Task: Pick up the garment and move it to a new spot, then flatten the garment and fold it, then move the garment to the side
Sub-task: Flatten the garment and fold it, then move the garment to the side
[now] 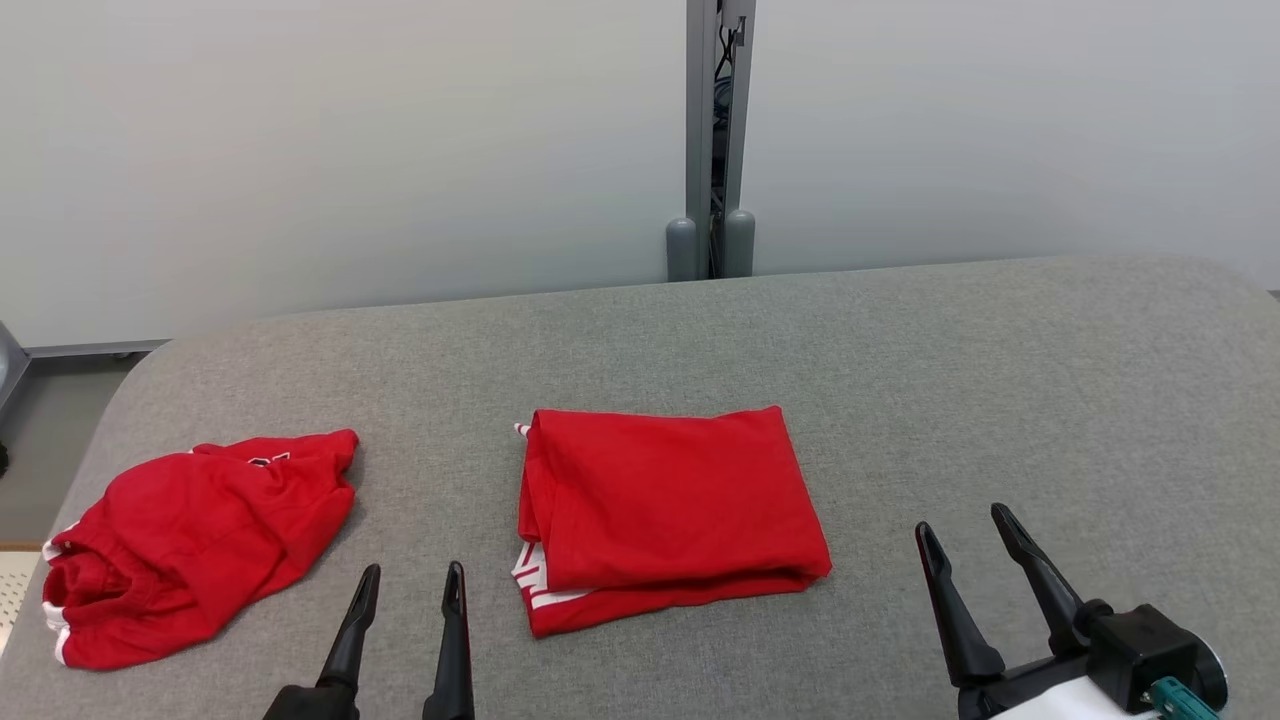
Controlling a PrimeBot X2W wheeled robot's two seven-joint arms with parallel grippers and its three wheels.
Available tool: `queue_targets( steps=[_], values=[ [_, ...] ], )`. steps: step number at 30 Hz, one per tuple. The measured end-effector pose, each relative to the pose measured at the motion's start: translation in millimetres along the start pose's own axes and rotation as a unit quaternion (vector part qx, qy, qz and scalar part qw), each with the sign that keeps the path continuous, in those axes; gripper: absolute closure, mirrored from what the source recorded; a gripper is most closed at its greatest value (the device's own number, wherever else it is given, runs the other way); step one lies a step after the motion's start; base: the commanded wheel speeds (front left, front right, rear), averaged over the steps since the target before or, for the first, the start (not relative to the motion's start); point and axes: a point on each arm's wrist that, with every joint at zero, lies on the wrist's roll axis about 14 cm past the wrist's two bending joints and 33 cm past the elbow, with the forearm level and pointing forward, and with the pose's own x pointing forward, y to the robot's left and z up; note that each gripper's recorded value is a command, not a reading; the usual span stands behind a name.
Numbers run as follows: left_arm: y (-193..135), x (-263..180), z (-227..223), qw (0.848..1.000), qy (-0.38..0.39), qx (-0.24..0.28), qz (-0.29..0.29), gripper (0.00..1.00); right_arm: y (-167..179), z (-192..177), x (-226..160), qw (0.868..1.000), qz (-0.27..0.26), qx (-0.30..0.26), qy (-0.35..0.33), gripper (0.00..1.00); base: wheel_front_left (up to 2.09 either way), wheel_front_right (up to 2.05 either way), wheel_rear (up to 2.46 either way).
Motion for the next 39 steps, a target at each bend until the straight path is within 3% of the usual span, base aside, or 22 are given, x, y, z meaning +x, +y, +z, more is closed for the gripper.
queue_targets(
  steps=[20, 24, 30, 39],
  values=[
    [0.2, -6.7, -2.2, 1.0, 0.003, 0.008, -0.001, 0.0, 5.8, -5.5, -3.3, 1.0, 0.003, 0.009, 0.007, 0.0, 0.0, 0.0, 0.0],
    [0.0, -6.8, -6.5, 1.0, 0.01, 0.007, -0.001, 0.0, 5.9, -17.5, -0.3, 0.999, -0.003, 0.046, 0.024, 0.0, 0.0, 0.0, 0.0],
    [-2.9, -6.3, -13.0, 1.0, 0.021, 0.007, -0.006, 0.0, 9.4, -44.6, 17.1, 0.986, -0.009, 0.156, 0.063, 0.0, 0.0, 0.0, 0.0],
    [5.1, -6.5, -20.7, 0.999, 0.035, 0.015, 0.007, 0.0, 7.2, -83.0, 55.8, 0.969, 0.006, 0.199, 0.146, 0.0, 0.0, 0.0, 0.0]
  ],
)
